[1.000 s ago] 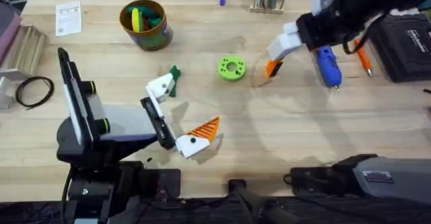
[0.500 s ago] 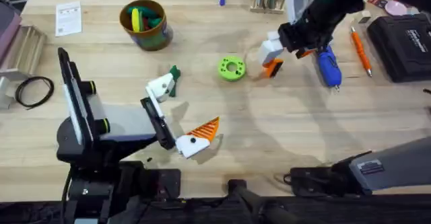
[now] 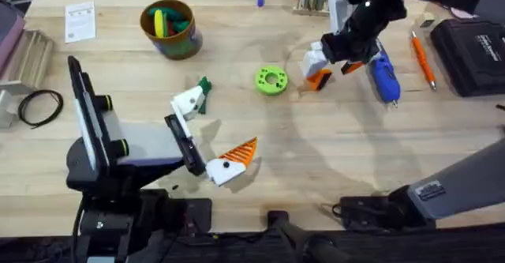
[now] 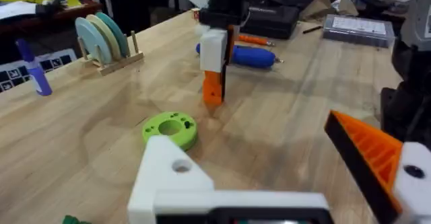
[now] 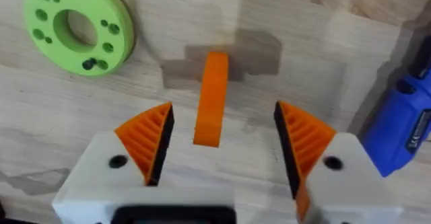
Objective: Pick up the gripper from the table and insert it into the empty holder that is missing its gripper. Then pick up a screw, insert it into the mounting hole, and use the screwdriver to tighten it. Finally, clean up the table by picking up the vegetable and placing it into the bucket.
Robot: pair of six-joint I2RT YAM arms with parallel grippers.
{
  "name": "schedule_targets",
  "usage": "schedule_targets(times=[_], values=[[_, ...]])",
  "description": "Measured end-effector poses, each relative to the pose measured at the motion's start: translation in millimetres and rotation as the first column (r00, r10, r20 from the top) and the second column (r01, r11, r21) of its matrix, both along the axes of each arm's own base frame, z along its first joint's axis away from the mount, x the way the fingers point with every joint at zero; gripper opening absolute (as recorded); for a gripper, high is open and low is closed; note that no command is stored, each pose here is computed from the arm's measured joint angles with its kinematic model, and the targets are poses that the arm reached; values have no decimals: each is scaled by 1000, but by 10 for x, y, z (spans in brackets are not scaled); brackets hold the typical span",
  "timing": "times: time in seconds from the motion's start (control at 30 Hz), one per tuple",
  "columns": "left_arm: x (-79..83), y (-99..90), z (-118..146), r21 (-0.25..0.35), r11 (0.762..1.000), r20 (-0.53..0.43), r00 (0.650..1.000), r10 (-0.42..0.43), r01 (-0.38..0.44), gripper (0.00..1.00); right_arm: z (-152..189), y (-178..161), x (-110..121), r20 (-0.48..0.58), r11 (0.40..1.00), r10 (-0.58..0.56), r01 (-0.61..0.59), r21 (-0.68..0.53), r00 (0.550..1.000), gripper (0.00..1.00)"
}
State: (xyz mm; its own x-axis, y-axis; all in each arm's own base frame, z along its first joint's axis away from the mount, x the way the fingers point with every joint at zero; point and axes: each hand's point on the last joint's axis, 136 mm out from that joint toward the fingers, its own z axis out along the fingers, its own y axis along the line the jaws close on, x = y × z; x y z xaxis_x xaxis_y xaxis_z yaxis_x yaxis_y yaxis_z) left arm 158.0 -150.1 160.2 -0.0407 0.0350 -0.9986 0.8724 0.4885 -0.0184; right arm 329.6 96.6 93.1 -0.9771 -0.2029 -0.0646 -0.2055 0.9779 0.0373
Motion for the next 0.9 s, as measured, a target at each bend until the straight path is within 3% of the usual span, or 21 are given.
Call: schedule_targets(times=[0.13, 0.4, 0.57, 0.73, 0.9], values=[[0, 0, 0, 0, 1000, 0, 1000, 0, 0, 985, -9, 51, -8, 0, 1000, 7, -7, 0, 1000, 846], [0, 0, 0, 0, 1000, 0, 1000, 0, 0, 986, -9, 103, -23, 0, 1000, -3, 3, -1, 1000, 666], [0, 0, 0, 0, 1000, 0, 1000, 0, 0, 986, -10, 91, -18, 2, 1000, -17, 17, -8, 1000, 437], [0, 0, 1, 0, 1000, 0, 1000, 0, 0, 986, -10, 84, -16, 3, 1000, -29, 29, -11, 1000, 32], [0, 0, 0, 0, 1000, 0, 1000, 0, 0, 986, -10, 83, -16, 3, 1000, -29, 29, -11, 1000, 12]])
